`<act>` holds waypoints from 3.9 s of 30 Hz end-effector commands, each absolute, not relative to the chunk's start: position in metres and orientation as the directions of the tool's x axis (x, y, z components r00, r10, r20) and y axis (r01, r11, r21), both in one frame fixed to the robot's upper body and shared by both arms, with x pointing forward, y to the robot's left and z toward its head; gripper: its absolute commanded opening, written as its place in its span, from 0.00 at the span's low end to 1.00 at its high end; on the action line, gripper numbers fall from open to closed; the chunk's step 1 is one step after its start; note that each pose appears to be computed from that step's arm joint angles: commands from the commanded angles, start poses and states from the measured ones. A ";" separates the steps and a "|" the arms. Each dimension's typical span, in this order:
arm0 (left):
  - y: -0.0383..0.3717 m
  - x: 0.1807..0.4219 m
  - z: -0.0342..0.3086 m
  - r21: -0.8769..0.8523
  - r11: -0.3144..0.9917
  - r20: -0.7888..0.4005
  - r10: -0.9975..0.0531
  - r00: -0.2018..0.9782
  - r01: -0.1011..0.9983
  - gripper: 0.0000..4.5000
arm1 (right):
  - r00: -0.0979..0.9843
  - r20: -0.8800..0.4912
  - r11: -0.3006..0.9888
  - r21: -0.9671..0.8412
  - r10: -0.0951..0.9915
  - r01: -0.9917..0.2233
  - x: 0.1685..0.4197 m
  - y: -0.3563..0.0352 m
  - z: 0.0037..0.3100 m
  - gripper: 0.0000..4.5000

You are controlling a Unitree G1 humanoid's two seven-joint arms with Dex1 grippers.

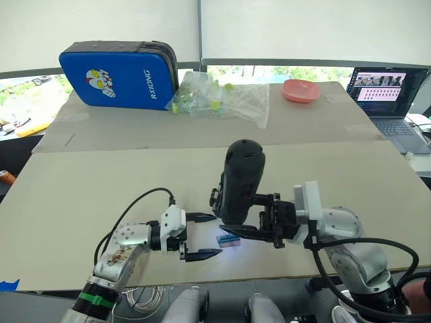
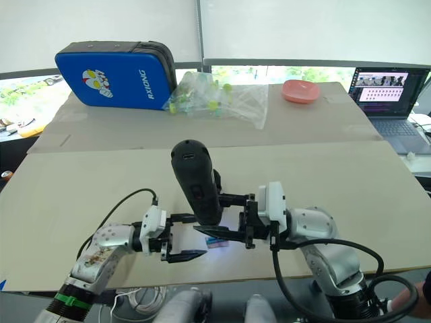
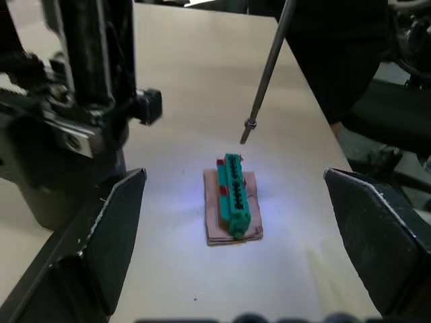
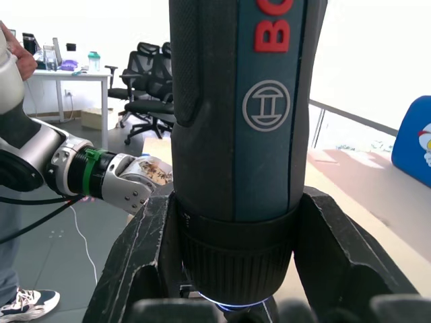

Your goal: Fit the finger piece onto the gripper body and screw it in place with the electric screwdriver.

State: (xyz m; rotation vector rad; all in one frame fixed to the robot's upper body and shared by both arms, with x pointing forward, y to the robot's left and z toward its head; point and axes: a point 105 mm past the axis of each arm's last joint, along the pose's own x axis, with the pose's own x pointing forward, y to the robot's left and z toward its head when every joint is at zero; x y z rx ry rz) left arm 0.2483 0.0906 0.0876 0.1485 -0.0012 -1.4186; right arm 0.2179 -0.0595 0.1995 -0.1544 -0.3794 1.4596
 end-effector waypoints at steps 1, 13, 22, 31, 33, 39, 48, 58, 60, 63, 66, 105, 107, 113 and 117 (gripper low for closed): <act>0.098 0.241 0.112 0.132 0.112 -0.020 -0.993 0.116 0.985 0.99 | 0.031 0.221 0.119 -0.396 0.975 -0.911 0.207 -0.063 0.227 0.42; 0.124 0.252 0.140 0.067 0.242 0.049 -0.970 0.239 0.968 0.99 | 0.011 0.249 0.118 -0.420 0.968 -0.900 0.202 -0.067 0.255 0.42; 0.135 0.279 0.114 0.132 0.358 -0.071 -0.927 0.369 0.924 0.99 | 0.007 0.241 0.114 -0.430 0.970 -0.896 0.204 -0.070 0.267 0.42; 0.112 0.302 0.092 0.153 0.374 -0.165 -0.903 0.396 0.915 0.99 | 0.015 0.222 0.112 -0.431 0.975 -0.895 0.205 -0.073 0.268 0.42; 0.104 0.303 0.088 0.147 0.358 -0.168 -0.909 0.380 0.922 0.99 | 0.019 0.218 0.114 -0.430 0.976 -0.895 0.205 -0.074 0.267 0.42; 0.083 0.309 0.081 0.151 0.346 -0.165 -0.915 0.369 0.926 0.99 | 0.027 0.213 0.119 -0.432 0.977 -0.894 0.206 -0.075 0.268 0.42; 0.062 0.314 0.076 0.162 0.327 -0.155 -0.923 0.352 0.931 0.99 | 0.039 0.205 0.126 -0.432 0.978 -0.893 0.206 -0.073 0.270 0.42; 0.064 0.322 0.063 0.163 0.331 -0.195 -0.913 0.359 0.930 0.99 | 0.055 0.202 0.139 -0.429 0.978 -0.892 0.206 -0.072 0.271 0.42; 0.064 0.320 0.061 0.162 0.312 -0.206 -0.917 0.341 0.936 0.99 | 0.058 0.202 0.142 -0.428 0.978 -0.892 0.207 -0.072 0.271 0.42; 0.063 0.320 0.059 0.154 0.293 -0.213 -0.923 0.321 0.944 0.81 | 0.061 0.200 0.143 -0.426 0.978 -0.893 0.207 -0.073 0.270 0.42; 0.063 0.321 0.059 0.148 0.272 -0.217 -0.929 0.300 0.951 0.51 | 0.063 0.197 0.143 -0.424 0.978 -0.894 0.207 -0.074 0.269 0.42; 0.091 0.328 0.066 0.174 0.268 -0.240 -0.922 0.305 0.948 0.98 | 0.065 0.179 0.131 -0.388 0.982 -0.912 0.205 -0.075 0.260 0.42; 0.090 0.323 0.066 0.169 0.286 -0.239 -0.917 0.321 0.943 0.98 | 0.065 0.179 0.131 -0.389 0.982 -0.912 0.205 -0.074 0.260 0.42; 0.071 0.303 0.069 0.143 0.340 -0.195 -0.911 0.363 0.930 0.98 | 0.064 0.182 0.132 -0.390 0.981 -0.911 0.206 -0.072 0.260 0.42; 0.060 0.295 0.066 0.125 0.359 -0.190 -0.906 0.377 0.925 0.98 | 0.059 0.186 0.129 -0.391 0.981 -0.911 0.207 -0.070 0.261 0.42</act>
